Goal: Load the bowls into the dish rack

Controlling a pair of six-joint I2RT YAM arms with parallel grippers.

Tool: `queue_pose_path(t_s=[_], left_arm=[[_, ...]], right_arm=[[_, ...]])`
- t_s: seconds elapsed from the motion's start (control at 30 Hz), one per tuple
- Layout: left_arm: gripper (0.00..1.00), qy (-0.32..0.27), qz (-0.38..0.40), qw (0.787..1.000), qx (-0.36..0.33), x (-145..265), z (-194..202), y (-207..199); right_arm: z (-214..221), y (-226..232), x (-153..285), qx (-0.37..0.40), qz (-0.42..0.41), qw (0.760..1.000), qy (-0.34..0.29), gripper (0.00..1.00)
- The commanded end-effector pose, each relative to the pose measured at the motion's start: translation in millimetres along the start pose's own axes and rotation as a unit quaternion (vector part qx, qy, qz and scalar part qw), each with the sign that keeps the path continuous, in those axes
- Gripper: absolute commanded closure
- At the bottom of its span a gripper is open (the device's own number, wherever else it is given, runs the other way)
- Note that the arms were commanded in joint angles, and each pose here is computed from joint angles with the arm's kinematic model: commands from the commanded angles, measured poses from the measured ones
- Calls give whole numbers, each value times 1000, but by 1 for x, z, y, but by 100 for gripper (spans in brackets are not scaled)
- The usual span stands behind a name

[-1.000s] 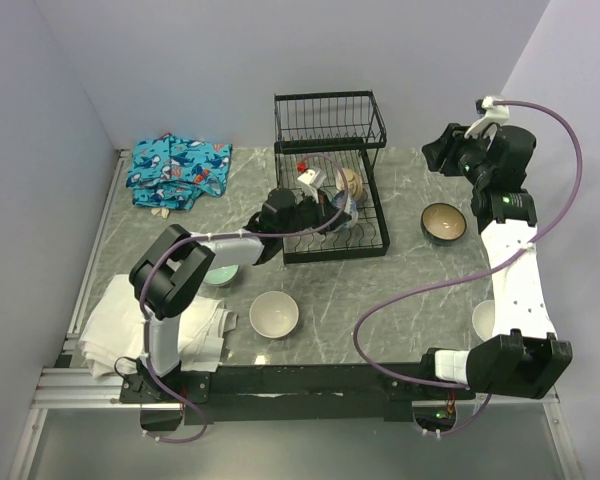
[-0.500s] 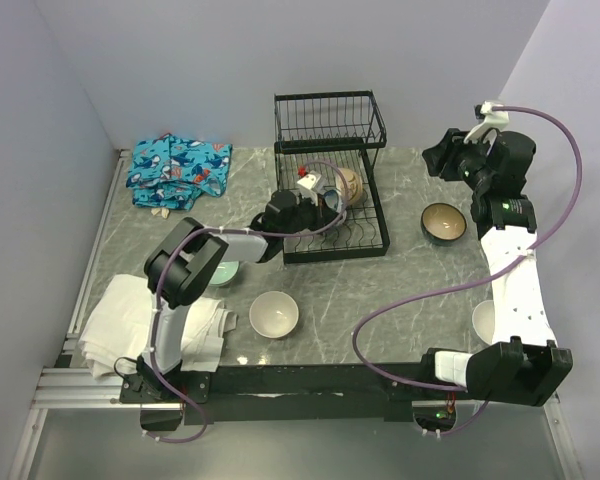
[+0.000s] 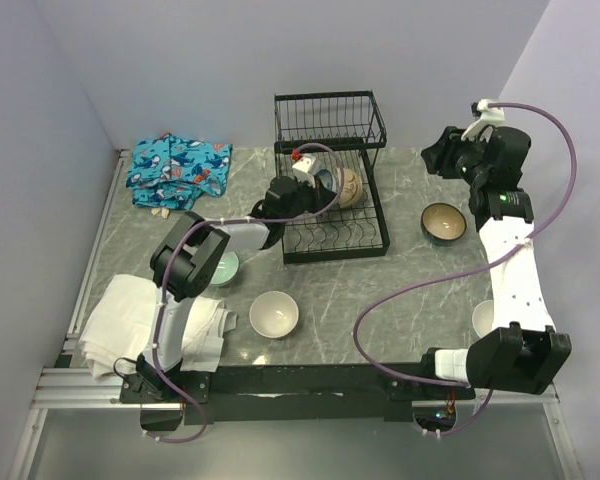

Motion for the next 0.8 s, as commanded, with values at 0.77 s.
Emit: queue_pose_path(t_s=[0.77], left_arm=[[99, -117, 172, 950, 233, -3, -38, 14]], right_arm=[[-16, 20, -16, 68, -9, 998, -2, 49]])
Point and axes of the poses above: each gripper's point midway between its finger pads, its own x axis back along the fingers, its own y axis along the line the jaws close on, z = x × y, the point moved 9 cm from there along x, back along the fingers, and after that the axes turned 8 degrees about x, right-handed, at the moved point
